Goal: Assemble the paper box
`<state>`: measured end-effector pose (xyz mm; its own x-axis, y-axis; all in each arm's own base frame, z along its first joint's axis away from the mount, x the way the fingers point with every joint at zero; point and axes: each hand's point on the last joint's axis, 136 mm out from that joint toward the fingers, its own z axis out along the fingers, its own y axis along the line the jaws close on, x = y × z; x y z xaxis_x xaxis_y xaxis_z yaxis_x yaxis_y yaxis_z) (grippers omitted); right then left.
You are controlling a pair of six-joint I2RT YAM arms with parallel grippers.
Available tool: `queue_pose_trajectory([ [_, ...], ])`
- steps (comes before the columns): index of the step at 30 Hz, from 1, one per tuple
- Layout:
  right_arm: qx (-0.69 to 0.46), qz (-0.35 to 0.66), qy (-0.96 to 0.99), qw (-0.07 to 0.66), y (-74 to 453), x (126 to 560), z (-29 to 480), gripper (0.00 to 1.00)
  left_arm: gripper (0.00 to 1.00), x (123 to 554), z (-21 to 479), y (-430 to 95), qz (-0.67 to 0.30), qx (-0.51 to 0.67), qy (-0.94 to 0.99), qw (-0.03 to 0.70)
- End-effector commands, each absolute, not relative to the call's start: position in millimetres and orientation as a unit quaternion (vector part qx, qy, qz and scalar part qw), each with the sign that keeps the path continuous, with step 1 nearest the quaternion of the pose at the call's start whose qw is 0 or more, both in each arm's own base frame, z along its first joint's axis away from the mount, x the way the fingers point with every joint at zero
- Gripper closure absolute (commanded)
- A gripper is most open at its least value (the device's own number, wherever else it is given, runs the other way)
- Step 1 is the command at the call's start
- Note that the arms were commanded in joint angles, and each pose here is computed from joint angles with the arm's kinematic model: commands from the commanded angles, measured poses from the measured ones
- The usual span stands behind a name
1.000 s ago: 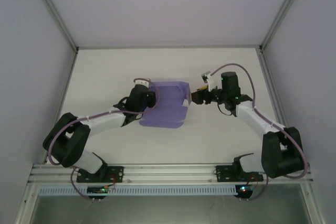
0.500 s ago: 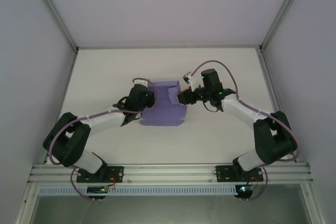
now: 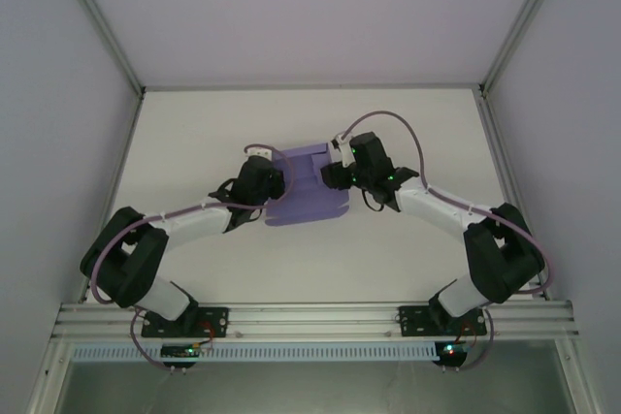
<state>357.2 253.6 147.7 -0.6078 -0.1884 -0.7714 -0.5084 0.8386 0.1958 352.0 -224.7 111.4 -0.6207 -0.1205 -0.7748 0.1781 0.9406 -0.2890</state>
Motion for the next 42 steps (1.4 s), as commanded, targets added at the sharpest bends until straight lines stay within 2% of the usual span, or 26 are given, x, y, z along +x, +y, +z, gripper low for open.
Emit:
queue_pose_trajectory([
  [1,-0.169,0.19,0.871,0.42,250.3,378.5,151.3,0.53,1.0,346.0,127.3,-249.6,-0.21,0.049,0.874,0.436],
  [6,-0.176,0.205,0.871,0.409,263.8,384.6,143.0,0.58,1.0,345.3,128.5,-253.7,-0.208,0.051,0.873,0.438],
  [8,-0.174,0.198,0.872,0.412,265.0,387.4,141.4,0.65,1.0,345.3,128.0,-255.0,-0.209,0.051,0.873,0.437],
  [10,-0.17,0.187,0.873,0.418,265.1,390.0,140.6,0.66,1.0,344.9,128.1,-257.2,-0.21,0.054,0.873,0.436],
  [17,-0.137,0.113,0.879,0.443,253.0,399.2,137.1,0.93,1.0,345.3,128.9,-261.7,-0.209,0.055,0.874,0.435],
  [22,-0.092,0.02,0.886,0.454,223.6,401.2,140.2,0.95,1.0,345.2,128.3,-258.9,-0.202,0.049,0.876,0.435],
  [24,-0.083,-0.02,0.885,0.457,214.1,399.6,141.8,0.92,1.0,344.9,126.7,-258.8,-0.2,0.048,0.877,0.434],
  [26,-0.082,-0.023,0.891,0.446,214.5,394.5,138.6,0.85,1.0,344.8,126.4,-259.1,-0.201,0.048,0.878,0.432],
  [31,-0.125,0.127,0.886,0.429,245.7,381.7,140.6,0.57,1.0,343.0,127.2,-260.8,-0.207,0.053,0.877,0.431],
  [33,-0.14,0.184,0.875,0.425,253.0,376.5,146.7,0.52,1.0,341.4,127.2,-261.3,-0.211,0.056,0.876,0.43],
  [37,-0.148,0.237,0.864,0.419,252.6,374.1,152.6,0.5,1.0,337.7,130.0,-264.9,-0.225,0.064,0.871,0.431],
  [38,-0.149,0.243,0.863,0.418,252.5,374.0,153.5,0.53,1.0,337.5,130.8,-265.1,-0.226,0.064,0.871,0.432],
  [42,-0.161,0.224,0.863,0.423,249.9,377.4,152.5,0.53,1.0,335.5,132.8,-266.8,-0.231,0.069,0.868,0.433],
])
